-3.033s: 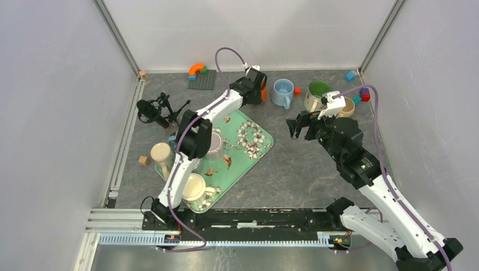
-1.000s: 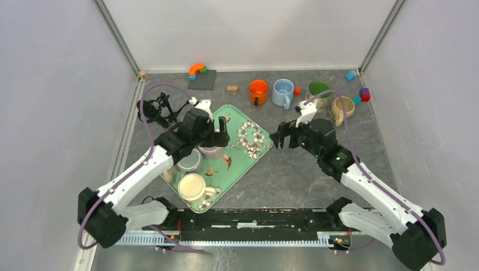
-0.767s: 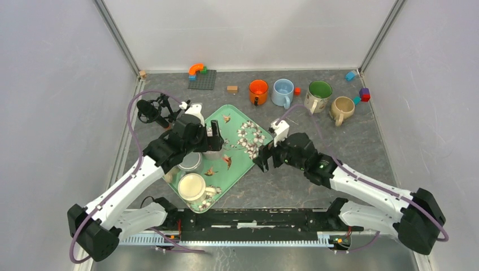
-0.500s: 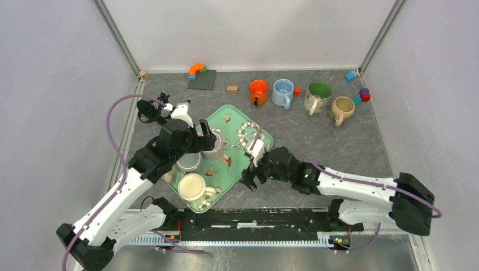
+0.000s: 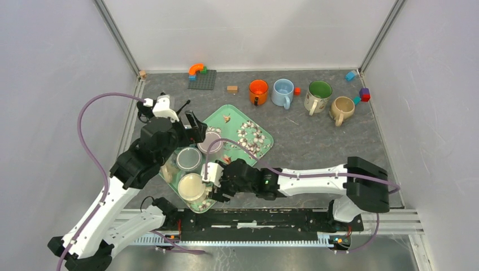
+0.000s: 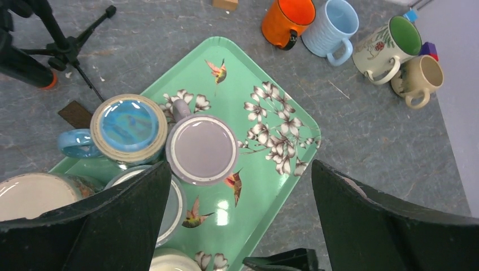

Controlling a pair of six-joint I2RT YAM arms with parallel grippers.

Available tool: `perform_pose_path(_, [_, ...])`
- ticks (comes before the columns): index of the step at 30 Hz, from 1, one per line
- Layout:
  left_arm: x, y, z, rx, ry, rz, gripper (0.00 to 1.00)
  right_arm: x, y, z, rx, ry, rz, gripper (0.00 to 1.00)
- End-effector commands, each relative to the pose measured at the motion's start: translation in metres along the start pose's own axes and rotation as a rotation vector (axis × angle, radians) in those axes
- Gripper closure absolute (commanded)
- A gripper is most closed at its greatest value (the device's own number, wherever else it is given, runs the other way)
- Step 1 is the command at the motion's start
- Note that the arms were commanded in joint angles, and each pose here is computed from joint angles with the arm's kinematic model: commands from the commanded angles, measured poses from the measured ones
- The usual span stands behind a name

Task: Turn the mug right side up
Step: Turn over the cup on the tray.

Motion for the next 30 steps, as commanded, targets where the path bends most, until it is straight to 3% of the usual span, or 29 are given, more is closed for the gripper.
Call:
perform_pose_path(1, [-0.028, 0.005, -0.019, -0.030, -0.101, -0.044, 0.00, -0.022, 0.005, 0.019, -0.017, -0.027, -0.069, 0.20])
perform_pose_path(9, [-0.045, 0.010, -0.031, -0.051, -0.167, -0.050, 0.00, -0.012, 0.014, 0.045, -0.041, 0.047, -0.128, 0.33])
perform_pose_path(22, [-0.042, 0.008, -0.025, -0.041, -0.162, -0.041, 0.00, -0.005, 0.011, 0.069, -0.020, 0.086, -0.161, 0.40])
perform_pose_path(30, [-0.040, 0.007, -0.021, -0.043, -0.160, -0.035, 0.00, 0.002, 0.009, 0.075, -0.004, 0.115, -0.177, 0.51])
Point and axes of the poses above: each gripper's point midway between its finger pads, its own z axis out along the fingers, its own y axis along the line the jaws close on, x = y × z, the point moved 3 cm from there along -z, back along the fingers, and after that the axes turned 4 degrees about z, right-handed, at the moved point
